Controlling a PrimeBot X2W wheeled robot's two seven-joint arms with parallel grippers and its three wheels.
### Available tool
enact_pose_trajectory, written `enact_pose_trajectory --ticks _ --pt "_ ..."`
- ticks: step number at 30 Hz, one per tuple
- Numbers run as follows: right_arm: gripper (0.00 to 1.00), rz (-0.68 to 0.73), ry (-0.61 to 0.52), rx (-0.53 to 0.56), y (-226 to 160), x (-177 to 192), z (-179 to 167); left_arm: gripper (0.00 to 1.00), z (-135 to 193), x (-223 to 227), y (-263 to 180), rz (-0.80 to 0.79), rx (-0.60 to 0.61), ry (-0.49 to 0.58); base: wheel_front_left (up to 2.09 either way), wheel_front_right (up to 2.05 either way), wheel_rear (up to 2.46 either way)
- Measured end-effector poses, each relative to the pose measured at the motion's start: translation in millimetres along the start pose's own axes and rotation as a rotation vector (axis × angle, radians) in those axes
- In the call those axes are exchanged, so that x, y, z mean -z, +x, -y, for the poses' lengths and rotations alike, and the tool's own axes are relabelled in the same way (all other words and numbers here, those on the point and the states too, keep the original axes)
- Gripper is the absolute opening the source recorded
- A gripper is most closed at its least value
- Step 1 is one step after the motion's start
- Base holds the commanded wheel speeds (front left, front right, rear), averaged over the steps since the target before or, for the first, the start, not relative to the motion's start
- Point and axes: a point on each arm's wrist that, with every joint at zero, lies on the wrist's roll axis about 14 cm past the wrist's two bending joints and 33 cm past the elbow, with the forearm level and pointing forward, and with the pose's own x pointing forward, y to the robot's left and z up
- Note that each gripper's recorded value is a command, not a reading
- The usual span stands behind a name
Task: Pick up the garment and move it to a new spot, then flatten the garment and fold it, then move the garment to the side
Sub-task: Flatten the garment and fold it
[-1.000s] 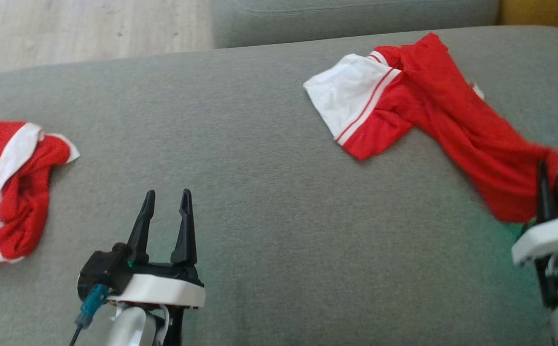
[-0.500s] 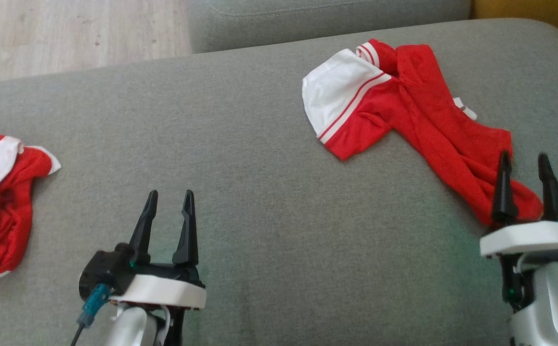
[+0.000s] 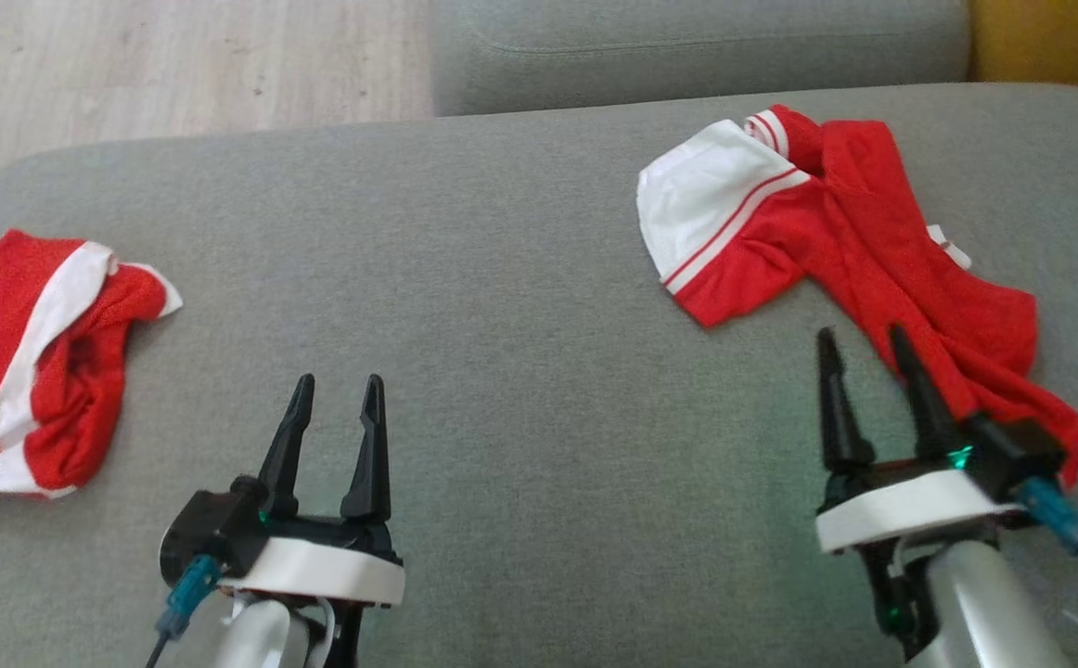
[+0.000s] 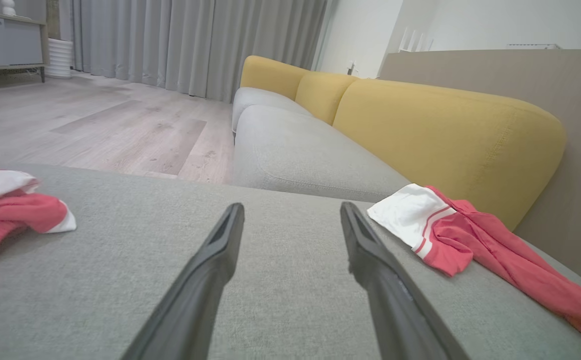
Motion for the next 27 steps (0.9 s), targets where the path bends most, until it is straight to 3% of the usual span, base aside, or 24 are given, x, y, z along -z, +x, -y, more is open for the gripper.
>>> enact_pose_trajectory --ticks 5,12,22,27 --pt "1.0 -0.04 -0.019 -0.051 3.6 12.9 -15.9 1.0 -6.2 -0.6 -7.1 0.001 -0.022 0.003 0.0 0.0 0.0" --pt "1.0 -0.07 -0.034 -0.011 19.8 22.7 -0.9 1.0 -14.8 5.9 -12.7 -0.019 -0.051 0.001 0.0 0.0 0.0" --pt "1.0 -0.159 -0.201 -0.115 130.2 13.9 -11.2 1.0 -27.2 21.4 -9.9 -0.068 -0.079 -0.011 0.0 0.0 0.0" --pt "1.0 -0.26 -0.275 -0.12 162.3 28.8 1.0 1.0 -35.8 24.9 -5.2 -0.08 -0.097 -0.012 0.0 0.0 0.0"
